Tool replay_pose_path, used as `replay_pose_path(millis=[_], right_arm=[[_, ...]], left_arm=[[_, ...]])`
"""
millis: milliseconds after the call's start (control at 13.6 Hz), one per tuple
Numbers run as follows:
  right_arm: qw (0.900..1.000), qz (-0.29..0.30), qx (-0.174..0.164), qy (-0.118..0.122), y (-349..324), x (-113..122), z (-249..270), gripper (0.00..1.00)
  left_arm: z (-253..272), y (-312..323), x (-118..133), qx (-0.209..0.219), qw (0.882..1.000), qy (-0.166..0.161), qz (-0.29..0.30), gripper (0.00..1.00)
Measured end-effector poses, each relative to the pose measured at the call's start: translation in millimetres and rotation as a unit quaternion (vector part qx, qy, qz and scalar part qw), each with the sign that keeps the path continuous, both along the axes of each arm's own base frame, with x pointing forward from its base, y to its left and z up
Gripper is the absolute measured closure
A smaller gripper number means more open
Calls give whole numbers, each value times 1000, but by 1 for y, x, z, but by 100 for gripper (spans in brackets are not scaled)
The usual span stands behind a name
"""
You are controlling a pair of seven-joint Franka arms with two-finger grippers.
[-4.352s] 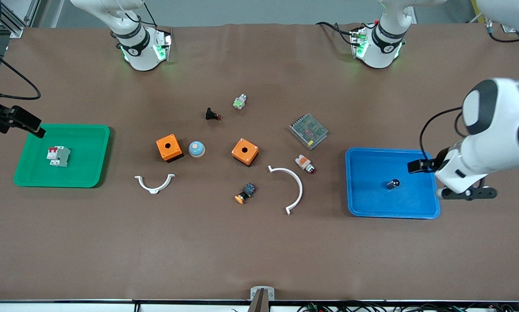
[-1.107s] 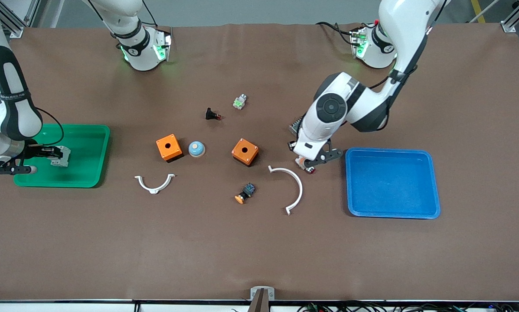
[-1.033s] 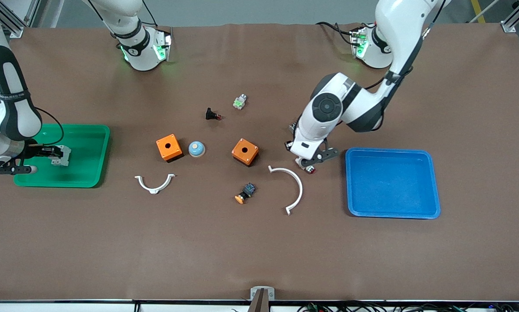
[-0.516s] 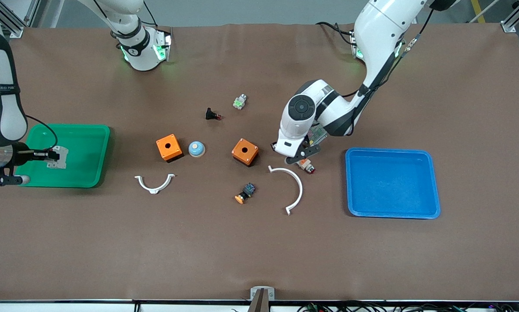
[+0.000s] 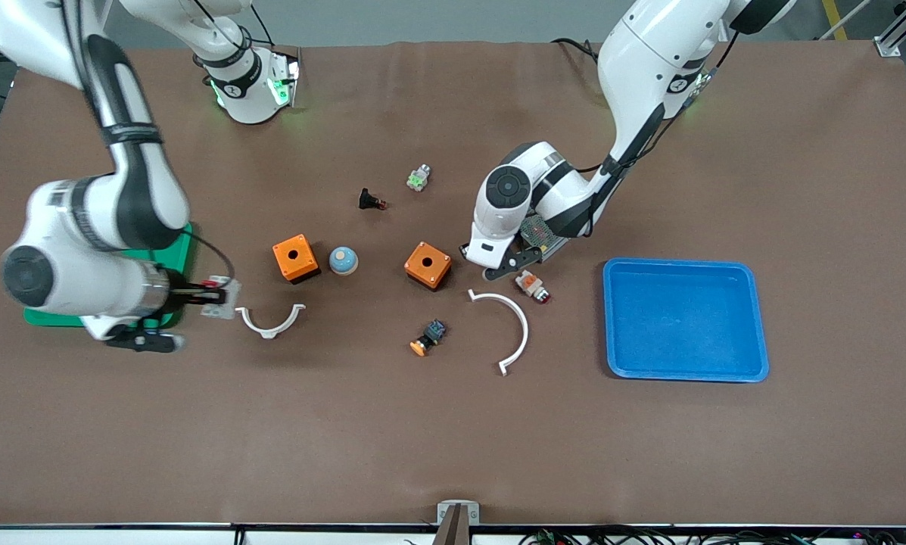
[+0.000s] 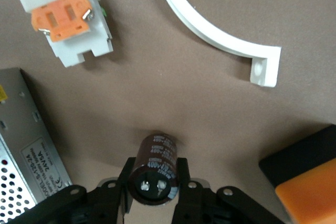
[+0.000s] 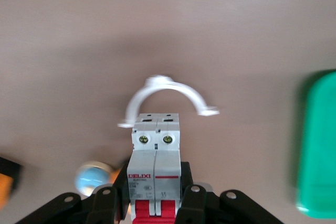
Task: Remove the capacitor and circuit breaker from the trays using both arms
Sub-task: 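Carry the breaker with the right gripper beside the white arc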
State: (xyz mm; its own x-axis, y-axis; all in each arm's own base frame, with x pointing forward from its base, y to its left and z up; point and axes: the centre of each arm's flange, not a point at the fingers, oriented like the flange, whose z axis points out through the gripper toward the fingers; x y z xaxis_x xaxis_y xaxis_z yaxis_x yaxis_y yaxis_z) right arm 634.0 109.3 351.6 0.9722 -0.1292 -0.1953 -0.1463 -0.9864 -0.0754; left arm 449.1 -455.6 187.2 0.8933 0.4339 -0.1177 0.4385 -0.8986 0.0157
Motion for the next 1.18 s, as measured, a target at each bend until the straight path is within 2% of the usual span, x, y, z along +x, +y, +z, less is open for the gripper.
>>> replay_pose_path(millis=[221,369,443,738,959,1107,1180], right_arm=[[999,-7,-2,-35,65,4,-36,60],[999,-1,-3,-48,84,8,-71,60],[999,2,-3,-49,90,10,-86,60],[999,1,-2,-40,99,20,-117,60],[999,-8,6,-35,99,21,-120,60],[999,-8,7,-33,100,22,-117,44],[999,-7,7,-31,100,22,-115,33]], left_arm=[[13,0,14,-8,1000,-13,9,29],[52,8,48,-9,999,-51,10,6],[83,17,68,3,997,-73,0,0],[234,83,146,52,988,-132,-65,0],[319,168,179,66,978,-169,-106,0],[363,224,184,69,975,-176,-120,0],[386,250,180,62,974,-173,-130,0]])
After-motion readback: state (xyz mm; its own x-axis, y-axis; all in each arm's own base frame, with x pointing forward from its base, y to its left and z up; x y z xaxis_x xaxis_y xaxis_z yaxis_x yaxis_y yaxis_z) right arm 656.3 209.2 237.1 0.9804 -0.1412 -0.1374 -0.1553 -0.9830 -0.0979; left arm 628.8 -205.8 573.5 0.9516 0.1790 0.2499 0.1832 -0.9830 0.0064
